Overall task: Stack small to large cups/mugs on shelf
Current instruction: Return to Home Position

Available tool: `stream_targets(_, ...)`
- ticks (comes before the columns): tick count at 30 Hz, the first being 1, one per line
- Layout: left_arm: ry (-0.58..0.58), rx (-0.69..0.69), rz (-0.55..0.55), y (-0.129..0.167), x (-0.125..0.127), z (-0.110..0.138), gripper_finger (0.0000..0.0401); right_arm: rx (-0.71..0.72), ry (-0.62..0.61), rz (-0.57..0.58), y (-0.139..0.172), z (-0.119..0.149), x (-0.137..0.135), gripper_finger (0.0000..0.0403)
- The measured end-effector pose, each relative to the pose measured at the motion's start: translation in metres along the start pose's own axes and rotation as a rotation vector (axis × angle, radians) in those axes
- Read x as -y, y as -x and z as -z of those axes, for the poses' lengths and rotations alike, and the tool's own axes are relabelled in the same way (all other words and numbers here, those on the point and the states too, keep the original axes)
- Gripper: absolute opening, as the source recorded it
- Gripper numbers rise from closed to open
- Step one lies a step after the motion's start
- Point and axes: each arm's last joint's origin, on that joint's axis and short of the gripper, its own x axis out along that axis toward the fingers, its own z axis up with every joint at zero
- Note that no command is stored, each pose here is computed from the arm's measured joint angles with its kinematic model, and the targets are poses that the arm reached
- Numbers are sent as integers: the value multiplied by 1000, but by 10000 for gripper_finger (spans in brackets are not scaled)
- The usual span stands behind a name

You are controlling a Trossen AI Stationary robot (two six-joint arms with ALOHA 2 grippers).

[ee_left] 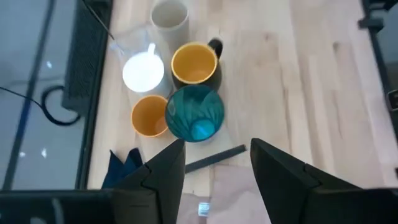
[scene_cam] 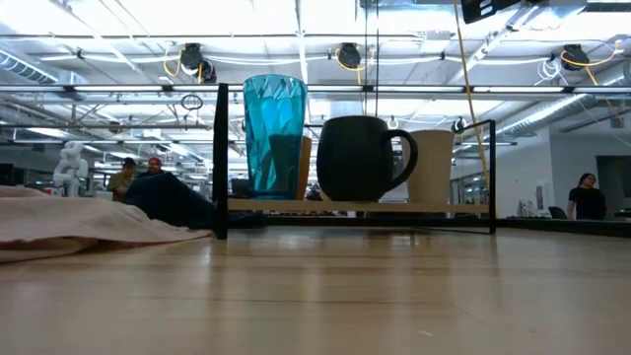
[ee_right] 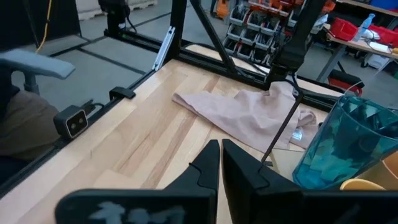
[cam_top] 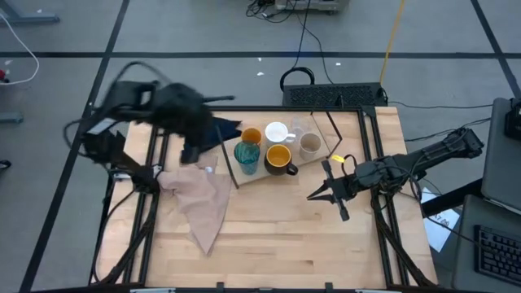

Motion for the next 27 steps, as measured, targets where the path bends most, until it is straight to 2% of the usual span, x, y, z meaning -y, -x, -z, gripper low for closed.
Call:
stream_targets(7, -15, 151, -60, 58, 40, 28, 184, 4, -6, 1, 1, -1, 0, 9)
stream_targets(13, -9, 230, -92, 86, 52, 59, 184, 4, -31, 1, 1, -1, 0, 9)
stream_targets(21, 37, 255, -124, 84, 52, 110, 184, 4, -49, 1, 1, -1, 0, 9)
stream_targets(27, 42, 367, -71, 64, 51, 145, 184, 5, -50, 1, 1, -1, 0, 9)
